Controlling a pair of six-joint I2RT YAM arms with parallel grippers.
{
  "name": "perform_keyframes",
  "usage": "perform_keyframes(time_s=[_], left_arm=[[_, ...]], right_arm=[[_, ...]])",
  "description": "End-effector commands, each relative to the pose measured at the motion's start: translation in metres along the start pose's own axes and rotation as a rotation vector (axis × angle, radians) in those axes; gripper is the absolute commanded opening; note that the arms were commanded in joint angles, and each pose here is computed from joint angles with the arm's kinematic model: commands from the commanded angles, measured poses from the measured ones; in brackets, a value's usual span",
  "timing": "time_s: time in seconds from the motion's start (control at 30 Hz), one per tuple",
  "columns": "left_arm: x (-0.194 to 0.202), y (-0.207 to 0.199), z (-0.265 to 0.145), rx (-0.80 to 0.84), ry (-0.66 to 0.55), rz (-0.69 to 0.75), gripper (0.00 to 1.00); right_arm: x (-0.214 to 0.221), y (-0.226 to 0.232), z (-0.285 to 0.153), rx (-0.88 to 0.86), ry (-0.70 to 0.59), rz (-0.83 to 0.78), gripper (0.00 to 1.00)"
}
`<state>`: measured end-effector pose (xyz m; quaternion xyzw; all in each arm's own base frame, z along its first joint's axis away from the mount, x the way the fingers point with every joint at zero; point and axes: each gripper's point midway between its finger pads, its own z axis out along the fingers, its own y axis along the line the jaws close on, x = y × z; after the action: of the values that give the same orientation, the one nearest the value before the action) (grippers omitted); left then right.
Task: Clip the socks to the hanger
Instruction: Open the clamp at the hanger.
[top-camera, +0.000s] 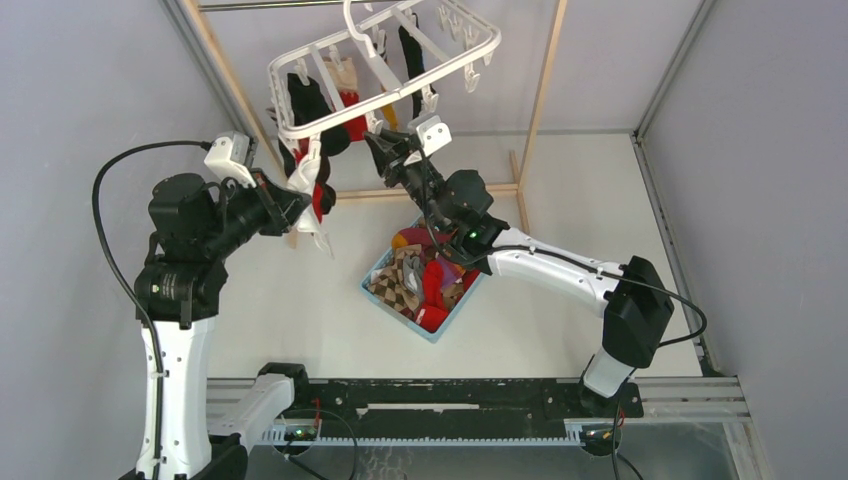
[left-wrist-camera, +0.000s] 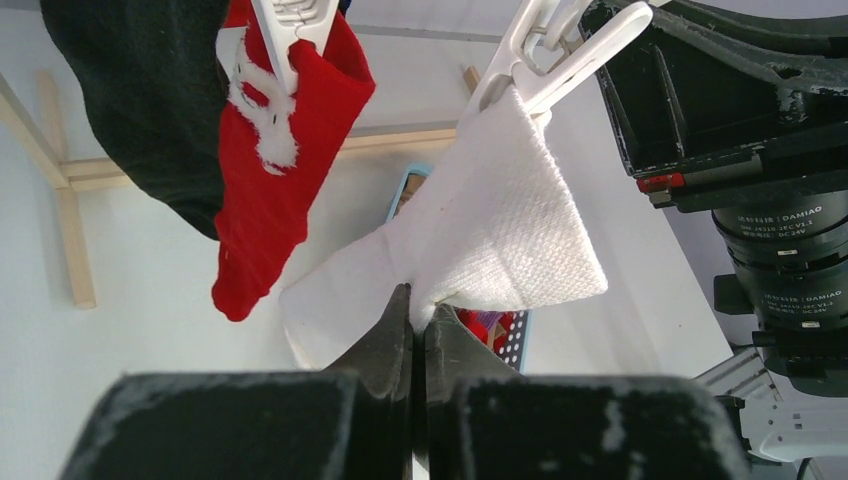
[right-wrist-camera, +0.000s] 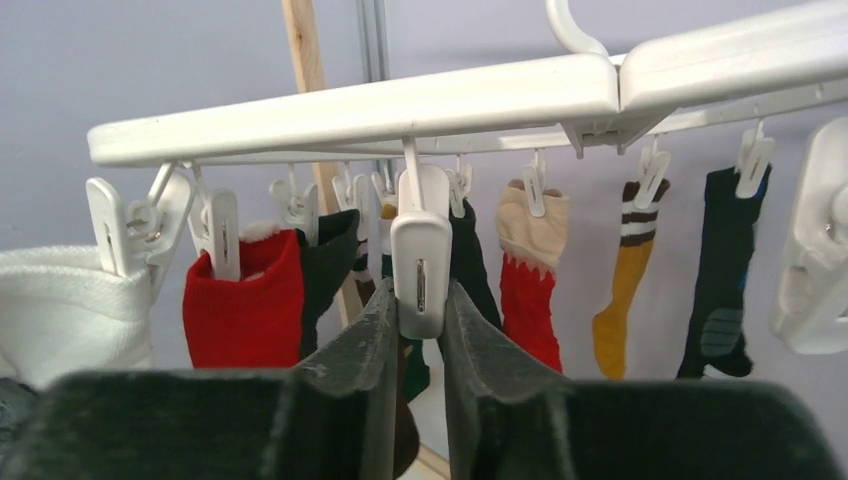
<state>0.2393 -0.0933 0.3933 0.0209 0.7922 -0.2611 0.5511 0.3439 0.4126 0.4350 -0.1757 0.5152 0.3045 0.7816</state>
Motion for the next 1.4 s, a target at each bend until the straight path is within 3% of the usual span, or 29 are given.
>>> perform_keyframes(time_s=[0.0, 0.13, 0.23, 0.3, 0.37, 0.43, 0.53, 0.83, 1.03, 1.37], left_arm=[[-0.02, -0.01, -0.01, 0.025, -0.066, 0.043, 0.0], [-0.02, -0.01, -0.011, 0.021, -0.069, 0.044, 0.0], [-0.021, -0.008, -0.011, 0.012, -0.075, 0.041, 0.05], [-0.023, -0.007, -0.012, 0.002, -0.079, 0.039, 0.18], [-0.025, -0.005, -0.013, -0.014, -0.087, 0.038, 0.4], [-0.027, -0.003, -0.015, -0.029, -0.096, 0.04, 0.55], [-0.03, -0.005, -0.019, -0.028, -0.106, 0.045, 0.69], [-0.05, -0.037, -0.049, 0.063, -0.186, 0.109, 0.85], [-0.054, -0.064, -0.06, 0.193, -0.208, 0.107, 0.84], [-0.09, -0.089, -0.032, 0.358, -0.222, 0.002, 0.87]], right_arm=[[-0.035, -0.001, -0.006, -0.012, -0.075, -0.006, 0.17], [-0.039, -0.001, -0.01, -0.019, -0.079, -0.012, 0.02], [-0.042, 0.001, -0.013, -0.033, -0.076, -0.009, 0.0], [-0.044, 0.005, -0.015, -0.049, -0.071, -0.012, 0.0], [-0.047, 0.009, -0.017, -0.062, -0.066, -0.017, 0.0], [-0.047, 0.012, -0.019, -0.074, -0.055, -0.019, 0.0], [-0.046, 0.016, -0.021, -0.089, -0.033, -0.018, 0.0], [-0.035, 0.036, -0.018, -0.158, 0.079, -0.022, 0.0], [-0.027, 0.053, -0.017, -0.195, 0.119, -0.028, 0.0], [-0.026, 0.078, -0.015, -0.24, 0.127, -0.016, 0.0]])
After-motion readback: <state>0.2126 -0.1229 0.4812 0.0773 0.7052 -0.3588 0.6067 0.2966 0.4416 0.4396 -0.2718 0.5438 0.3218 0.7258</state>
